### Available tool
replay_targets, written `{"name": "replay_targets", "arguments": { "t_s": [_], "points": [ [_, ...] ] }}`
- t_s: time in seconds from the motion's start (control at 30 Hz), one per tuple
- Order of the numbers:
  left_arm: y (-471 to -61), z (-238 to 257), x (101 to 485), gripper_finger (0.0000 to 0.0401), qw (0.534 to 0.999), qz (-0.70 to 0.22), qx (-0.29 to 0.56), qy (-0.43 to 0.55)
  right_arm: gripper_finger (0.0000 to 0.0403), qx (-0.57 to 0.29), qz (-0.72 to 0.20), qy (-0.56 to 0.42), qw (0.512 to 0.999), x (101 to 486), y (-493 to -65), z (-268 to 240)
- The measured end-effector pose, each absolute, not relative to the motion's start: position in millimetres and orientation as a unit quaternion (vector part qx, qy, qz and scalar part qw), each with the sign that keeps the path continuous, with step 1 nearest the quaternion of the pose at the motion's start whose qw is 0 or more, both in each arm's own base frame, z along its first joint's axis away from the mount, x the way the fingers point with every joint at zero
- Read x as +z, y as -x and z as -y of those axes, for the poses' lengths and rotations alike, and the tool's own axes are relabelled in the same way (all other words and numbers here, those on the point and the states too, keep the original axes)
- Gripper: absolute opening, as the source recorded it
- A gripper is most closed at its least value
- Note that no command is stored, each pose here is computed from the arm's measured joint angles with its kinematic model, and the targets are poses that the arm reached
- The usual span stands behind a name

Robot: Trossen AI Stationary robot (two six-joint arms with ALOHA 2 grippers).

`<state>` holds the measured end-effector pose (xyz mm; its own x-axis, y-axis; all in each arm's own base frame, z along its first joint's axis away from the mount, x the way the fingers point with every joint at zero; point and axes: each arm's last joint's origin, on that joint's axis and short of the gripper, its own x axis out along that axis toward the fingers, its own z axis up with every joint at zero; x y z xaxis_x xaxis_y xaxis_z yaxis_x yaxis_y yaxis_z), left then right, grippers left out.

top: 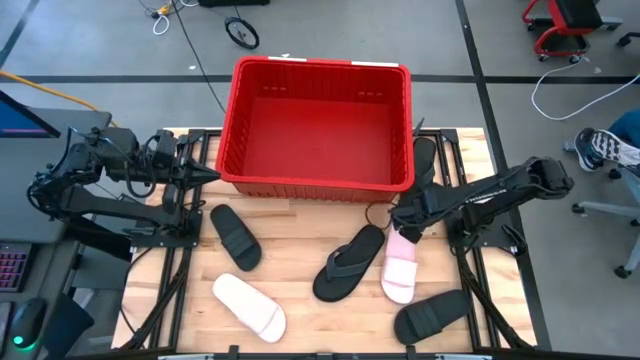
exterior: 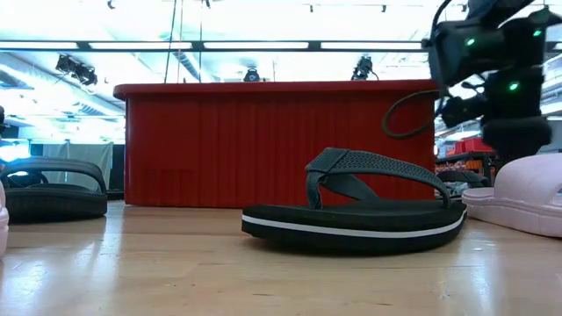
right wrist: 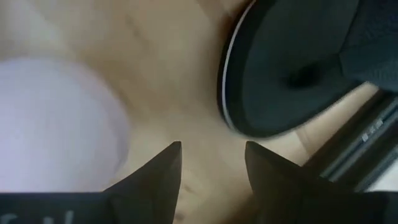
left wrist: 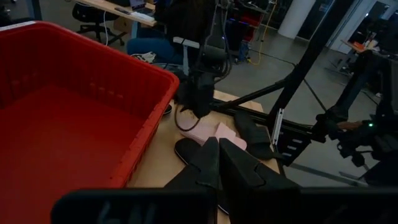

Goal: Pick and place slides into bin
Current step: Put the top black slipper into the red container

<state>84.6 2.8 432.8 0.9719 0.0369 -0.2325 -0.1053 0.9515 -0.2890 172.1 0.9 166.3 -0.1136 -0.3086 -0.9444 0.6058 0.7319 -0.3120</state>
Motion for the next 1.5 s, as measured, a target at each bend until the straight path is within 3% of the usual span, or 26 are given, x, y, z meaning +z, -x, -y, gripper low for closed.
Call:
{"name": "replay_targets", "arguments": {
  "t_s": [0.3, 0.67, 0.8, 1.03, 1.2, 1.5],
  "points": [
    [-84.6, -2.8, 432.8, 0.0015, 0.981, -0.113, 0.036, 0.152, 0.0186, -0.394, -0.655, -0.1, 0.637, 151.6, -162.0, 23.8],
    [-84.7, -2.8, 432.9, 0.0016, 0.981, -0.113, 0.036, 0.152, 0.0183, -0.41, -0.611, -0.137, 0.663, 124.2, -155.4, 34.6],
    [-84.7, -2.8, 432.9, 0.001, 0.981, -0.113, 0.036, 0.152, 0.0146, -0.418, -0.607, -0.136, 0.662, 123.4, -154.7, 34.8],
    [-84.7, -2.8, 432.9, 0.002, 0.981, -0.113, 0.036, 0.152, 0.0015, -0.415, -0.599, -0.169, 0.664, 124.4, -157.8, 33.1],
    [-84.7, -2.8, 432.8, 0.002, 0.981, -0.113, 0.036, 0.152, 0.0006, -0.397, -0.598, -0.211, 0.663, 130.5, -162.6, 21.6],
    [-84.6, -2.8, 432.8, 0.0012, 0.981, -0.113, 0.036, 0.152, 0.0, -0.278, -0.582, -0.341, 0.684, 174.5, -186.7, -18.8]
  ]
}}
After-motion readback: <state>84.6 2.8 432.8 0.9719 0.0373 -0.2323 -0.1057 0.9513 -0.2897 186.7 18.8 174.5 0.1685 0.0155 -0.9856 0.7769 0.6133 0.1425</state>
